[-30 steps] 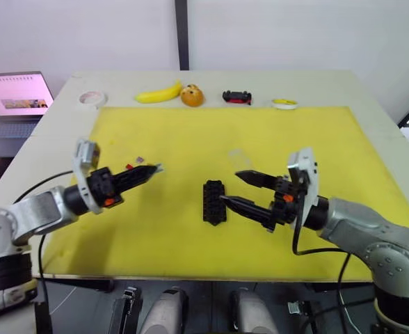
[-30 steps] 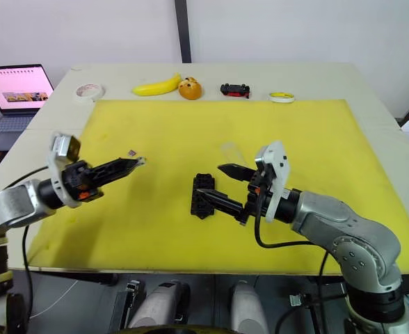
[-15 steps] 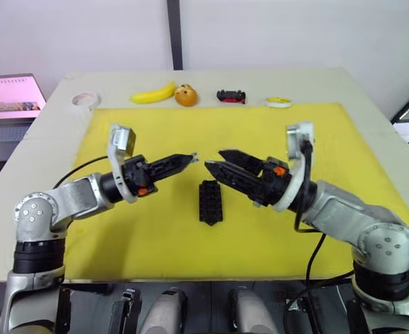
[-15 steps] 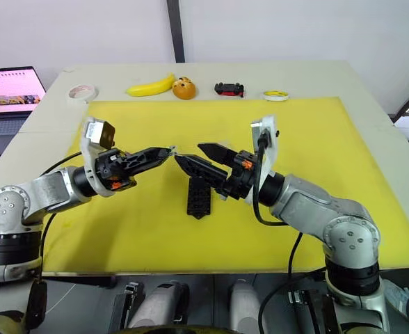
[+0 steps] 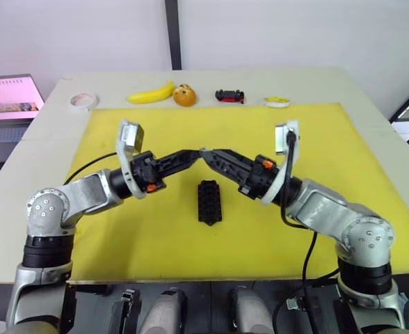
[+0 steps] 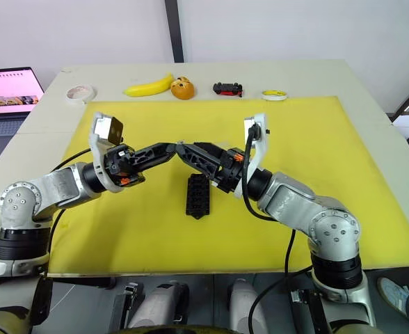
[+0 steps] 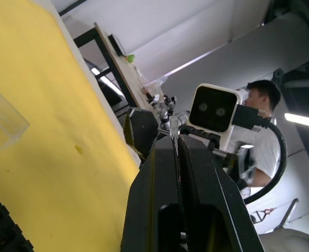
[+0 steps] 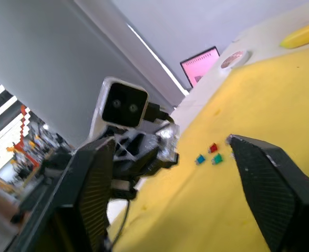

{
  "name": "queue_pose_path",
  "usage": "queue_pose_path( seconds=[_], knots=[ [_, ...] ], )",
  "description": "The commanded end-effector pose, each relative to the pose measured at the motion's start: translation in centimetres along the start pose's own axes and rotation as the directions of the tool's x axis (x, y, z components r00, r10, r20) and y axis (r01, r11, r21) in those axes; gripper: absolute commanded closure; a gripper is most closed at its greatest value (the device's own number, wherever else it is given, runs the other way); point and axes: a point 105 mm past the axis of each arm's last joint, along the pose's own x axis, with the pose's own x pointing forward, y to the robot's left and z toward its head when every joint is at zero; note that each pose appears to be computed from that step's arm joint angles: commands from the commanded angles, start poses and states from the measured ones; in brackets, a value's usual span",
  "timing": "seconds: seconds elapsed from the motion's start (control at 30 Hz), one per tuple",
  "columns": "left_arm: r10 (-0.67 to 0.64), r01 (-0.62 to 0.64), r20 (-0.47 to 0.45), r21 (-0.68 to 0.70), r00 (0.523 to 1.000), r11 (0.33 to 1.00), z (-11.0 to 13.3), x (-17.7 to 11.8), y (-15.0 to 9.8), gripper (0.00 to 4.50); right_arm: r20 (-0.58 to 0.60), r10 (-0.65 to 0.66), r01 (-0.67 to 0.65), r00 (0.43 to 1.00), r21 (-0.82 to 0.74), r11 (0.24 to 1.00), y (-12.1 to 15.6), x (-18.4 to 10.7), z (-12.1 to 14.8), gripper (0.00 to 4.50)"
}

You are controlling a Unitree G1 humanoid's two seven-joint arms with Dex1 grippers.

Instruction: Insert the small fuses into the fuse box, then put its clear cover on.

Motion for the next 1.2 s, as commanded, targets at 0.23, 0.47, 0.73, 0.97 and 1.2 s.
queue_pose_path(
  seconds=[0.23,0.47,0.73,0.97,1.2],
  knots=[
    [-0.046,0.045,0.034,0.014,0.998,0.999,0.46,0.44,-0.93,4.50,0.034,0.023,-0.025,0.999,0.061,0.998,0.42,-0.04,0.71,0.75],
    [-0.036,0.036,0.034,0.003,0.999,0.999,0.34,0.25,-0.59,4.50,0.033,0.018,-0.020,0.999,0.063,0.998,0.31,0.08,0.66,1.57],
    [-0.043,0.043,0.038,-0.007,0.998,0.999,0.17,0.66,-0.44,4.50,0.012,-0.001,0.000,1.000,0.053,0.999,0.09,0.16,0.38,1.57],
    [-0.041,0.041,0.043,-0.011,0.998,0.999,0.24,0.69,-0.35,4.50,0.037,0.004,-0.006,0.999,0.052,0.999,0.29,0.04,0.84,1.57],
    [-0.034,0.035,0.052,-0.019,0.998,0.999,0.45,0.52,-0.04,4.50,-0.002,-0.022,0.022,1.000,0.047,0.999,-0.01,-0.64,0.25,1.79]
  ],
)
